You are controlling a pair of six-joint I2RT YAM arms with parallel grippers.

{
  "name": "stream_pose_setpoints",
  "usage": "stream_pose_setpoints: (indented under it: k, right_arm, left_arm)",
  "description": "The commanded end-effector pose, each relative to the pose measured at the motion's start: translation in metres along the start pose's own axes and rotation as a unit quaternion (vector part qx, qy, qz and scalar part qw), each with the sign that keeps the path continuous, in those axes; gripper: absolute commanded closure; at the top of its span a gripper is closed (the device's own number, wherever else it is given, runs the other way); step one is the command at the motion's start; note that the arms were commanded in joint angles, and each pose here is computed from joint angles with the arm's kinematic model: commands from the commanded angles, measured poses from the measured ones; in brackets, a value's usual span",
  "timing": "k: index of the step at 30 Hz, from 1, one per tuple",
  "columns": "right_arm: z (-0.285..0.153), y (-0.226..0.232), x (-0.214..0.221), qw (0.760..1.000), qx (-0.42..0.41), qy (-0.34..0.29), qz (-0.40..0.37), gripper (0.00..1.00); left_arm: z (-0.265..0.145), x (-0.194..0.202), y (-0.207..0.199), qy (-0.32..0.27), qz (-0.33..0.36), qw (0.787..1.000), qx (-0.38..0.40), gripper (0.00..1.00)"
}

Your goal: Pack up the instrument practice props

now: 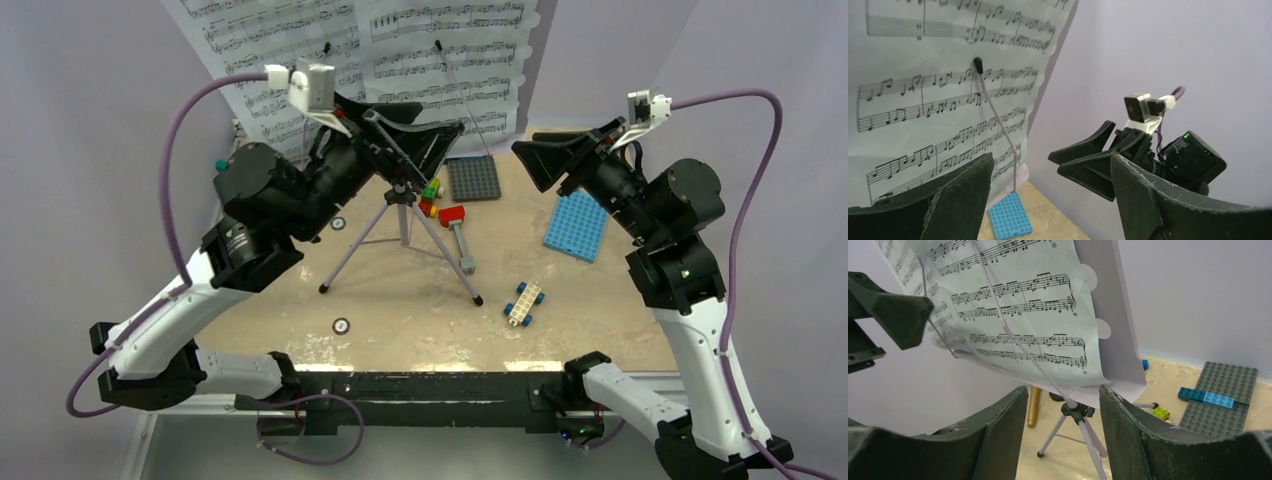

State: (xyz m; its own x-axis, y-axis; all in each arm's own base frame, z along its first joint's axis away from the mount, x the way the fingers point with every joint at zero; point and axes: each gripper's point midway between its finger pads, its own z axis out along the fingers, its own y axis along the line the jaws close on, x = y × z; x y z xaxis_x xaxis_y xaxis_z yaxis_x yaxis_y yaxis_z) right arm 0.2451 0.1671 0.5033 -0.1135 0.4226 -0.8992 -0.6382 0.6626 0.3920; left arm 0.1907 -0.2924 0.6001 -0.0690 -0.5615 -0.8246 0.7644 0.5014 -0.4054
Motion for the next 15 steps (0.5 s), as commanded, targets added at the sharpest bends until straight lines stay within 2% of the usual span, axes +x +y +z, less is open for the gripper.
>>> stream_pose_setpoints:
  k: [1,8,15]
  right_arm:
    - [0.006,0.006,-0.012,1.0,-0.02,-0.017,-0.011,0.42]
    - [0.019,0.0,-0.014,0.999,-0.023,-0.017,-0.033,0.41]
    - [0.028,-0.008,-0.013,0.999,-0.019,-0.018,-0.047,0.41]
  left_arm:
    - [0.006,0.014,-0.001,0.047,-0.047,0.998,0.003,0.11]
    - [0.015,0.028,0.006,0.065,-0.052,0.996,-0.02,0.11]
    - [0.021,0.026,0.016,0.053,-0.046,0.996,-0.049,0.13]
